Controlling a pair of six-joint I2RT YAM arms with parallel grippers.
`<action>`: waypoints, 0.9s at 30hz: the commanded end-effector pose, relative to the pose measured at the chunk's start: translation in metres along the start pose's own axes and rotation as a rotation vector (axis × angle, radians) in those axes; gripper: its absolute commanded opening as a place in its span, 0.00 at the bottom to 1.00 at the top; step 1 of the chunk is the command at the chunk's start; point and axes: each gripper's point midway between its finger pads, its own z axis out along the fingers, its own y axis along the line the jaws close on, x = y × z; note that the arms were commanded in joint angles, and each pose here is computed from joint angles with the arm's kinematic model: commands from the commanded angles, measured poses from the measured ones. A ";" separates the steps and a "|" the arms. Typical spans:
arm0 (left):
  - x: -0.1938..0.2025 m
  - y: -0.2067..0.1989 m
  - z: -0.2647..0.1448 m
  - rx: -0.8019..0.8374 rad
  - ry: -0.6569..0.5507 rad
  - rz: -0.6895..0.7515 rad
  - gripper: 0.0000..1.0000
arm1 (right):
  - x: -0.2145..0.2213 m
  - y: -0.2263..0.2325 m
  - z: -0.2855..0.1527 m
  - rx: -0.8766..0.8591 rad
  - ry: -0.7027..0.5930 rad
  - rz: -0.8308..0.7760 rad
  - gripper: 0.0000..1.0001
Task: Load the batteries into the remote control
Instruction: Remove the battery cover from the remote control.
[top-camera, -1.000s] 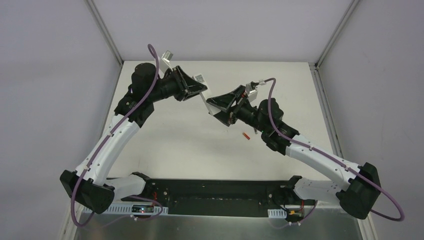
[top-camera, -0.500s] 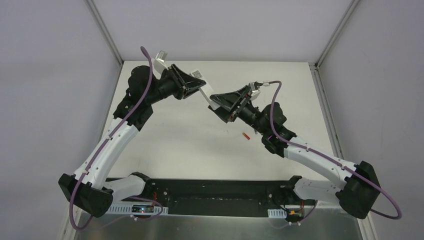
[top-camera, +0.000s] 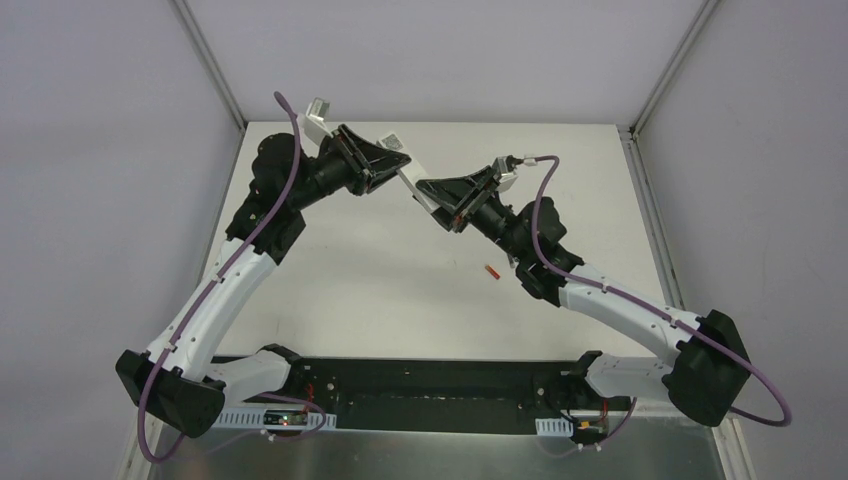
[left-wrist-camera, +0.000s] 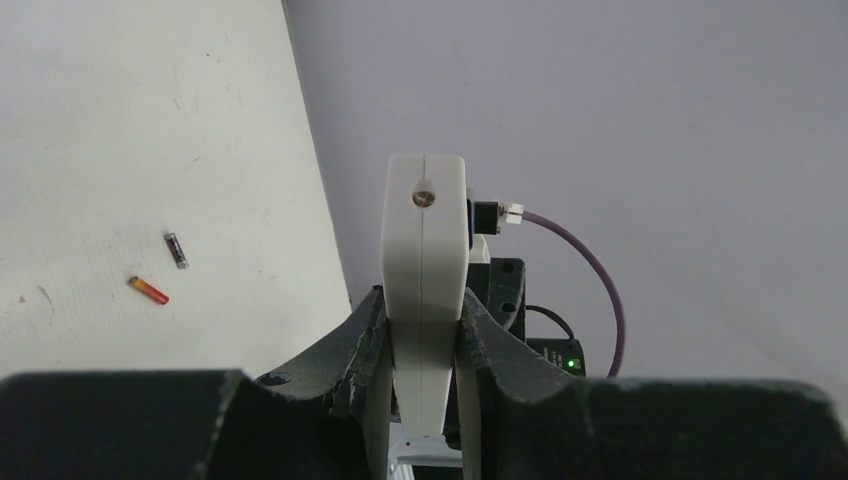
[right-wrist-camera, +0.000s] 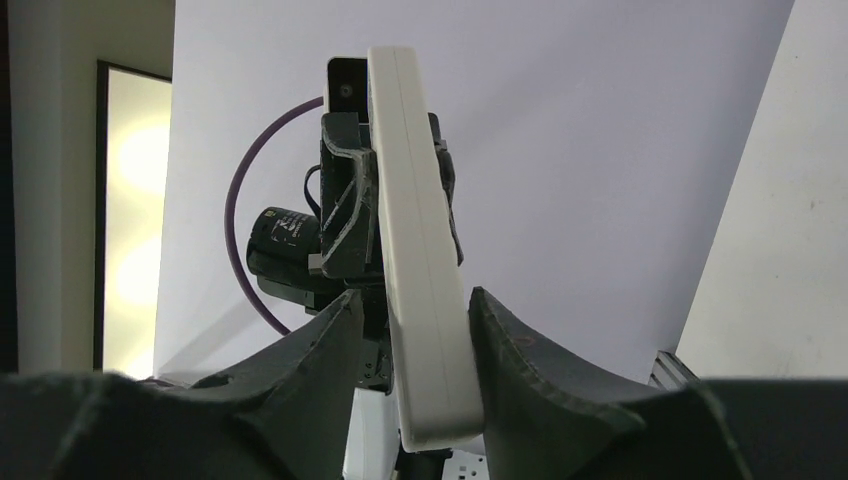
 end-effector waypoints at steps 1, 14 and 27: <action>-0.009 -0.030 -0.012 0.100 -0.056 0.030 0.00 | -0.009 0.020 -0.004 -0.068 -0.042 0.034 0.43; -0.015 -0.055 -0.005 0.143 -0.016 -0.071 0.00 | -0.006 -0.048 -0.037 0.106 0.015 -0.036 0.24; -0.011 -0.034 0.000 0.105 -0.013 -0.031 0.00 | -0.013 -0.047 -0.017 0.182 -0.003 0.020 0.66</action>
